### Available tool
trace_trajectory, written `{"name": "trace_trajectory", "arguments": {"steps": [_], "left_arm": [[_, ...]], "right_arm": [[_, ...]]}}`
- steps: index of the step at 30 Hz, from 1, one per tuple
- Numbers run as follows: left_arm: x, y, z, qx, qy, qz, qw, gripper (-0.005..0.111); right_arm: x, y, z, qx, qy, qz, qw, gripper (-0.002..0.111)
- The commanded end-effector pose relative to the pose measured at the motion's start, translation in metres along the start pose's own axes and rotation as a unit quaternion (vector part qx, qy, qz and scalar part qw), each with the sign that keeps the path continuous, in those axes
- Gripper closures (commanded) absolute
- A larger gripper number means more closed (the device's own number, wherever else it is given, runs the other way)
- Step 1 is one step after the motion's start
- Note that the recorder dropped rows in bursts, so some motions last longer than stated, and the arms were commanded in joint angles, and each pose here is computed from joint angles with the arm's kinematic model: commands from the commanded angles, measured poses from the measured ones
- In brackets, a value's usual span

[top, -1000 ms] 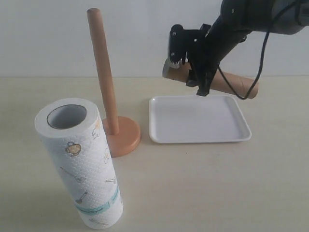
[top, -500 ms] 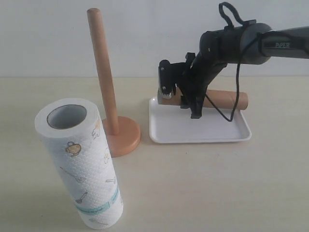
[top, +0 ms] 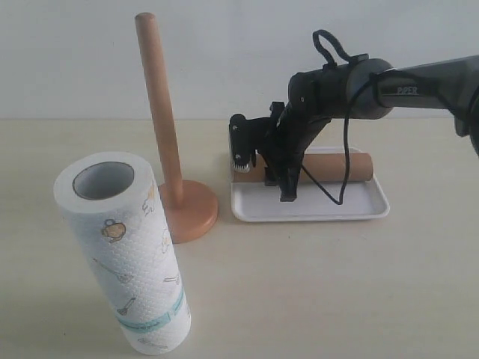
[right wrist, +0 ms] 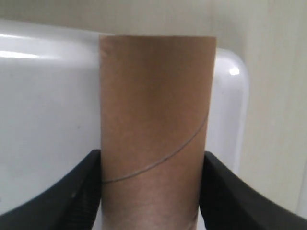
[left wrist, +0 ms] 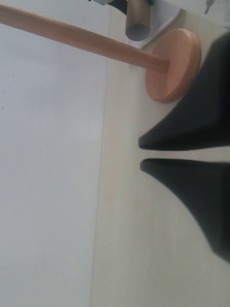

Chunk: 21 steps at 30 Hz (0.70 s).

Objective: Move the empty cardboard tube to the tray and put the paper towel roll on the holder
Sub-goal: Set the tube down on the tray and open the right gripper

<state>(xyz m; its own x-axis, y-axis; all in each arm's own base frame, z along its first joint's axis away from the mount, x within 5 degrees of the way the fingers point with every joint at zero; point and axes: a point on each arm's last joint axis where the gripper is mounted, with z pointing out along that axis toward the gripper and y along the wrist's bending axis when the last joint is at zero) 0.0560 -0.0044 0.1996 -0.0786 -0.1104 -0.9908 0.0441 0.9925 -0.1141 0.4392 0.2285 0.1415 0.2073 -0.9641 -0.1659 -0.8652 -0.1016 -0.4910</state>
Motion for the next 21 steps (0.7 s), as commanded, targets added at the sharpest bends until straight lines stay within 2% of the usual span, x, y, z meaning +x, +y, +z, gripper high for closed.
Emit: {"name": "trace_trajectory", "arguments": {"steps": [1,5,7,14,19,21], "left_arm": [[0.0003,0.0003,0.0002,-0.002,-0.004,-0.003,1.000,0.101],[0.0003,0.0003,0.0002,-0.002,-0.004,-0.003,1.000,0.101],[0.0003,0.0003,0.0002,-0.002,-0.004,-0.003,1.000,0.101],[0.0003,0.0003,0.0002,-0.002,-0.004,-0.003,1.000,0.101],[0.0003,0.0003,0.0002,-0.002,-0.004,-0.003,1.000,0.101],[0.0003,0.0003,0.0002,-0.002,-0.004,-0.003,1.000,0.101]], "right_arm": [[-0.0002,-0.0026,-0.0013,0.011,-0.004,0.032,0.999,0.109],[-0.0001,-0.0023,-0.0013,0.009,-0.003,0.036,0.999,0.109],[-0.0001,-0.0022,-0.0013,0.008,-0.003,0.039,0.999,0.105],[0.0004,-0.0006,-0.0013,0.000,0.000,0.043,0.999,0.078],[0.0006,0.0000,-0.0013,-0.003,0.001,0.048,0.999,0.074],[0.0005,-0.0003,-0.0013,-0.002,0.001,0.064,0.998,0.057]]}}
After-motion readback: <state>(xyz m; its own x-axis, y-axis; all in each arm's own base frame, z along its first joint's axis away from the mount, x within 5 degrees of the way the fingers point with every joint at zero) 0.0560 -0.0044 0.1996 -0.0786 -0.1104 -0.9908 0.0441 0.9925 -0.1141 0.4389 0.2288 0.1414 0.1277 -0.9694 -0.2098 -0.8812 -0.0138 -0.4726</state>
